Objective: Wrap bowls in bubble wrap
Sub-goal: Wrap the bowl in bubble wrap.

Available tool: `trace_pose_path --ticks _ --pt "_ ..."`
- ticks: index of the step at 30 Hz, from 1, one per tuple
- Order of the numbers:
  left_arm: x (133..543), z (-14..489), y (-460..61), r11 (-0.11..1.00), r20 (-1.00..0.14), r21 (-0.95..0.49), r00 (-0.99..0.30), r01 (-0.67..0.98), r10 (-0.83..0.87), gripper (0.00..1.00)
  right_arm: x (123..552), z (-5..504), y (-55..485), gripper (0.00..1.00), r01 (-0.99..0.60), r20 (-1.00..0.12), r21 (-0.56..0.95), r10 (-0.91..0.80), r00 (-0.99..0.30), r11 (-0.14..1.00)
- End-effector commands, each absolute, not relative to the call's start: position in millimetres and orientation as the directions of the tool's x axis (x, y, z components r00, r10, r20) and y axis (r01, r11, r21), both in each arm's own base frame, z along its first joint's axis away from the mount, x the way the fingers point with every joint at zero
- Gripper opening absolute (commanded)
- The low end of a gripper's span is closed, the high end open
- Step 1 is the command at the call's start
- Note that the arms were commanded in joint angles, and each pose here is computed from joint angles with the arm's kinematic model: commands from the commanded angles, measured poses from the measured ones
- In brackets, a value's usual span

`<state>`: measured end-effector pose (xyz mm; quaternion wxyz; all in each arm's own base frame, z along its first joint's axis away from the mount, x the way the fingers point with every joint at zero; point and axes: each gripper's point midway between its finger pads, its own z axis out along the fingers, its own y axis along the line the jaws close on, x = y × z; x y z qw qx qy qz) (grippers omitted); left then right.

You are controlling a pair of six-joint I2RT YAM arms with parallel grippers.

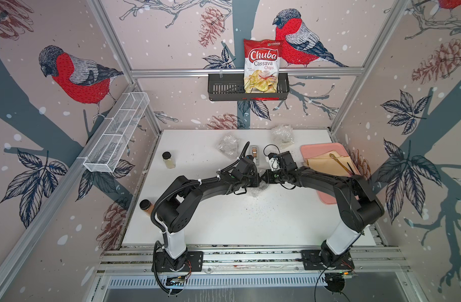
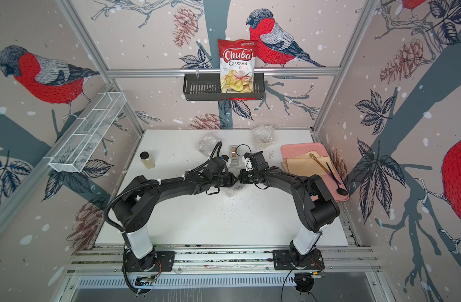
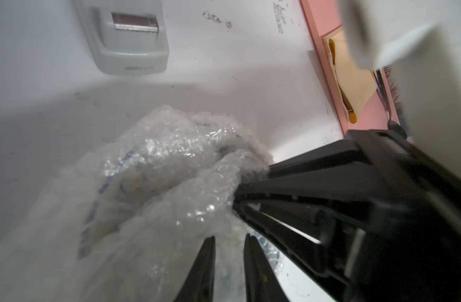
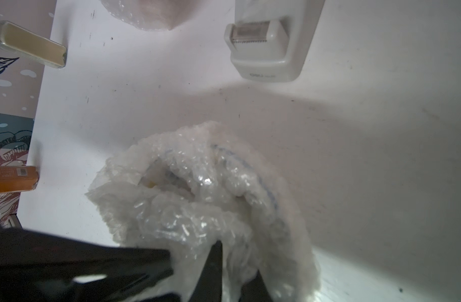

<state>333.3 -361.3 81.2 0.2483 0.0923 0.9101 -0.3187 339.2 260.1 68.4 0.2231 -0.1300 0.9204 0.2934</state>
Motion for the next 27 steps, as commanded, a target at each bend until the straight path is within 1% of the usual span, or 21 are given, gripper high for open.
trace_pose_path --ticks 1,3,5,8,12,15,20,21,23,24,25,27 --pt "335.8 72.7 -363.2 0.786 -0.512 -0.519 -0.859 0.335 0.028 0.25 339.1 79.8 257.9 0.23 -0.379 -0.5 0.494 -0.1 -0.86 0.783" --pt "335.6 66.8 -360.3 0.798 -0.506 -0.507 -0.862 0.327 0.031 0.25 340.9 87.6 254.3 0.27 -0.379 -0.512 0.497 -0.088 -0.854 0.781" --pt "334.4 62.8 -359.1 0.8 -0.502 -0.504 -0.864 0.324 0.034 0.25 343.7 95.5 250.2 0.34 -0.377 -0.526 0.497 -0.075 -0.847 0.781" --pt "333.4 58.4 -359.2 0.802 -0.492 -0.504 -0.87 0.32 0.038 0.25 350.2 100.8 242.1 0.46 -0.368 -0.537 0.49 -0.058 -0.841 0.79" --pt "334.8 61.0 -359.3 0.802 -0.497 -0.505 -0.867 0.318 0.031 0.25 353.6 89.7 235.6 0.61 -0.364 -0.519 0.454 -0.09 -0.85 0.813" --pt "336.0 63.5 -359.0 0.805 -0.502 -0.5 -0.864 0.32 0.032 0.25 352.2 75.0 239.1 0.65 -0.367 -0.483 0.458 -0.121 -0.867 0.81" --pt "335.9 66.2 -359.6 0.803 -0.504 -0.501 -0.863 0.324 0.034 0.26 355.9 60.2 247.5 0.65 -0.369 -0.466 0.482 -0.124 -0.876 0.795" --pt "335.7 67.0 -359.3 0.803 -0.505 -0.5 -0.863 0.325 0.035 0.26 358.3 58.5 248.4 0.64 -0.368 -0.468 0.486 -0.12 -0.876 0.793" --pt "335.5 70.7 -358.6 0.801 -0.509 -0.503 -0.86 0.326 0.03 0.28 360.9 54.6 250.8 0.57 -0.365 -0.467 0.495 -0.113 -0.877 0.789" --pt "335.5 73.8 -357.0 0.802 -0.514 -0.502 -0.858 0.324 0.025 0.3 361.9 53.2 251.5 0.49 -0.362 -0.464 0.5 -0.11 -0.879 0.787" --pt "334.7 77.5 -354.3 0.805 -0.519 -0.499 -0.854 0.32 0.018 0.34 361.3 51.7 253.1 0.43 -0.364 -0.46 0.504 -0.113 -0.881 0.784" --pt "334.0 87.6 -345.9 0.813 -0.539 -0.494 -0.842 0.307 -0.01 0.45 360.2 49.7 254.0 0.35 -0.364 -0.456 0.505 -0.116 -0.882 0.783"
